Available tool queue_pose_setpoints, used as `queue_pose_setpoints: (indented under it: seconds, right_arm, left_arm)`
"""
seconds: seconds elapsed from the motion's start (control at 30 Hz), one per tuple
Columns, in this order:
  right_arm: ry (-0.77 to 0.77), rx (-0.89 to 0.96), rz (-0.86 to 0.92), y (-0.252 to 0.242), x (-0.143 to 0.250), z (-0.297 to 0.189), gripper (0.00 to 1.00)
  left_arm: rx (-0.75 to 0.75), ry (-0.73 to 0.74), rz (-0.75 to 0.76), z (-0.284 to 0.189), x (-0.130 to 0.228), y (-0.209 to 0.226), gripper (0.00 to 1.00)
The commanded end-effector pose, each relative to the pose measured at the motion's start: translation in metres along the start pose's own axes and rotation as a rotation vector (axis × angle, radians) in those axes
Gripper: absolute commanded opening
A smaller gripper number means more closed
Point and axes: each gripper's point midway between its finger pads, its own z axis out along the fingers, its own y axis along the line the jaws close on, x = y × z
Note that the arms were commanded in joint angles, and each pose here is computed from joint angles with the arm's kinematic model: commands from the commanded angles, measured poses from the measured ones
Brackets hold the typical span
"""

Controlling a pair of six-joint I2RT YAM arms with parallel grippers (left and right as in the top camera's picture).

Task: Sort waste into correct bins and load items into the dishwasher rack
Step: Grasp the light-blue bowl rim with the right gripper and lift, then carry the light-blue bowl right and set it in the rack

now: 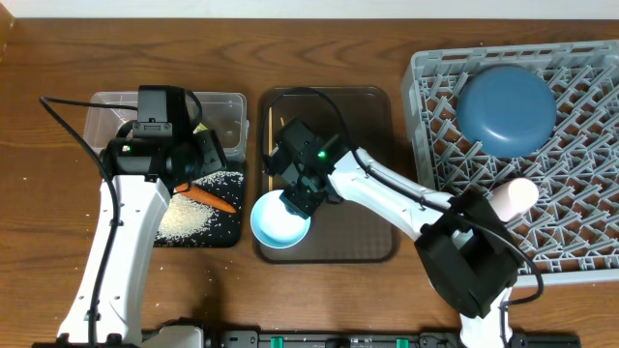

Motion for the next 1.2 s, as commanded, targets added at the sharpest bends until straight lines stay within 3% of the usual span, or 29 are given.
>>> queue_pose_setpoints:
  seconds: [0.0,0.27,0.4,0.67,0.93,1.17]
  right_arm:
    - [0.025,-0.001,-0.006,0.002,0.005,0.011,0.48]
    - [0.034,-0.002,-0.005,0.001,0.006,0.017,0.21]
    - [0.03,-0.002,-0.005,0.001,0.005,0.017,0.01]
    - [-0.035,-0.011,-0.011,0.004,-0.018,-0.001,0.01]
    - [-0.204,0.012,-0.021,0.006,-0.068,-0.076,0.01]
    - [-0.235,0.26,0.046,-0.041,-0.052,-0.153,0.01]
  left_arm:
    - [0.01,-0.003,-0.004,-0.002,0.001,0.0,0.62]
    - [0.01,-0.003,-0.004,-0.002,0.001,0.0,0.62]
    - [0.01,-0.003,-0.004,-0.002,0.001,0.0,0.62]
    - [0.01,-0.003,-0.004,-0.002,0.001,0.0,0.62]
    - [0.01,-0.003,-0.004,-0.002,0.001,0.0,0.63]
    - [0.012,-0.007,-0.004,-0.002,0.0,-0.001,0.63]
